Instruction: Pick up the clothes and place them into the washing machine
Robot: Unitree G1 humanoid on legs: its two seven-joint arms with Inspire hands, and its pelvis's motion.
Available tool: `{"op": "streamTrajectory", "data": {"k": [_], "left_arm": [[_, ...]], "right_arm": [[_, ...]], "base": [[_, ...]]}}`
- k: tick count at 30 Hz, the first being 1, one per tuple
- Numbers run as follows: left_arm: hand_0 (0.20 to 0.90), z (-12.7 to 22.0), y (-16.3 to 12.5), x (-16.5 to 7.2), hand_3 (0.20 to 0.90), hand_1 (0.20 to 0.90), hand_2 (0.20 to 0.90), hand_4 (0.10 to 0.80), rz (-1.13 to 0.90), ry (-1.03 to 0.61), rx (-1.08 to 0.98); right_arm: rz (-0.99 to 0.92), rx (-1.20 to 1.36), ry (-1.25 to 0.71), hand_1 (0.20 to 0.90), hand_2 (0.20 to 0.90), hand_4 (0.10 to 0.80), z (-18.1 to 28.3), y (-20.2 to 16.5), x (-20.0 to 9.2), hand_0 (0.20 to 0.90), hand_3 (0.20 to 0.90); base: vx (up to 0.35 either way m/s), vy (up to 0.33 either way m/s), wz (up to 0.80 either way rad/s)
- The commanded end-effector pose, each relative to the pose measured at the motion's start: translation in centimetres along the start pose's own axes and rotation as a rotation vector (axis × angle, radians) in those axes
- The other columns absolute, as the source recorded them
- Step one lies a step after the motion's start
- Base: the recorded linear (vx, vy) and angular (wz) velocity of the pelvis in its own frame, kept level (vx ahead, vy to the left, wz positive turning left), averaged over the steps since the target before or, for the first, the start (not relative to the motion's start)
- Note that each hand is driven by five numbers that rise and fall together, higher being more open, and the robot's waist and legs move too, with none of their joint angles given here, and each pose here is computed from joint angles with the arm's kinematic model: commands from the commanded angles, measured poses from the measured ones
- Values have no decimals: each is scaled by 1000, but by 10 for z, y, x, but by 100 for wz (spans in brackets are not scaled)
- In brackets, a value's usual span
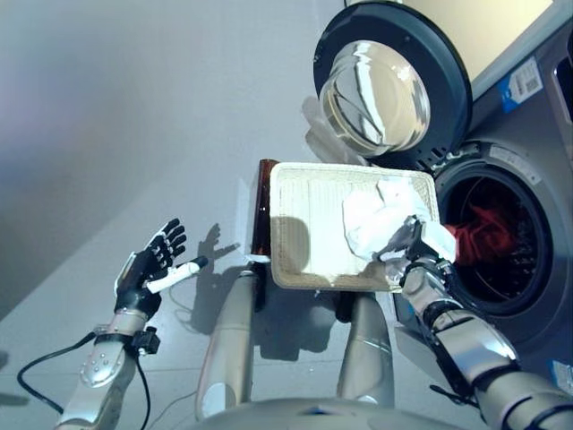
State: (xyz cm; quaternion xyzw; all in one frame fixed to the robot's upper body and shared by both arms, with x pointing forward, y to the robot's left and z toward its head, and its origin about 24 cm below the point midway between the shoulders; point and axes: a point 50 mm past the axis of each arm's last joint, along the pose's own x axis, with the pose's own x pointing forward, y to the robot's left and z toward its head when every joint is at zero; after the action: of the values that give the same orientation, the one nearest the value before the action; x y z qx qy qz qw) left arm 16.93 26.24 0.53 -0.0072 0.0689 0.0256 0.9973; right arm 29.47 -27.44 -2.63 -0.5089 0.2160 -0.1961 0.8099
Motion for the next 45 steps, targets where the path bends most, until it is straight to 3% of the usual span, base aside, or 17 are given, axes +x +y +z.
{"op": "streamTrajectory", "data": {"k": [1,9,14,18,34,35,36,37,45], "left_arm": [[900,37,2,-3,900,900,900,800,-27,-181,15],[900,44,8,-8,900,900,900,800,-33,-188,31],[900,42,6,-6,900,900,900,800,-32,-182,26],[900,42,0,-4,900,900,900,800,-57,-185,26],[900,62,1,-3,900,900,900,800,-152,-213,75],[900,63,2,-3,900,900,900,800,-150,-214,79],[900,63,2,-3,900,900,900,800,-150,-214,79],[900,63,4,-3,900,900,900,800,-137,-215,86],[900,60,13,-6,900,900,900,800,-70,-203,88]], "right_arm": [[-149,-78,-33,900,900,800,-8,-40,18,900,900],[-124,-171,54,900,900,800,-33,-36,13,900,900],[-92,-143,17,900,900,800,-25,-22,7,900,900],[-33,-277,-6,900,900,800,-22,-10,2,900,900],[144,-463,58,900,900,800,-37,-4,0,900,900],[142,-454,58,746,746,690,-37,-5,1,746,746],[142,-454,58,549,549,549,-37,-5,1,549,549],[141,-433,60,200,200,300,-37,-7,2,200,200],[122,-401,6,200,200,300,-24,-8,6,200,200]], "base": [[-38,-2,1],[-10,2,6],[-5,2,6],[-17,6,4],[0,-5,4],[0,0,0],[0,0,0],[0,0,0],[-2,-1,0]]}}
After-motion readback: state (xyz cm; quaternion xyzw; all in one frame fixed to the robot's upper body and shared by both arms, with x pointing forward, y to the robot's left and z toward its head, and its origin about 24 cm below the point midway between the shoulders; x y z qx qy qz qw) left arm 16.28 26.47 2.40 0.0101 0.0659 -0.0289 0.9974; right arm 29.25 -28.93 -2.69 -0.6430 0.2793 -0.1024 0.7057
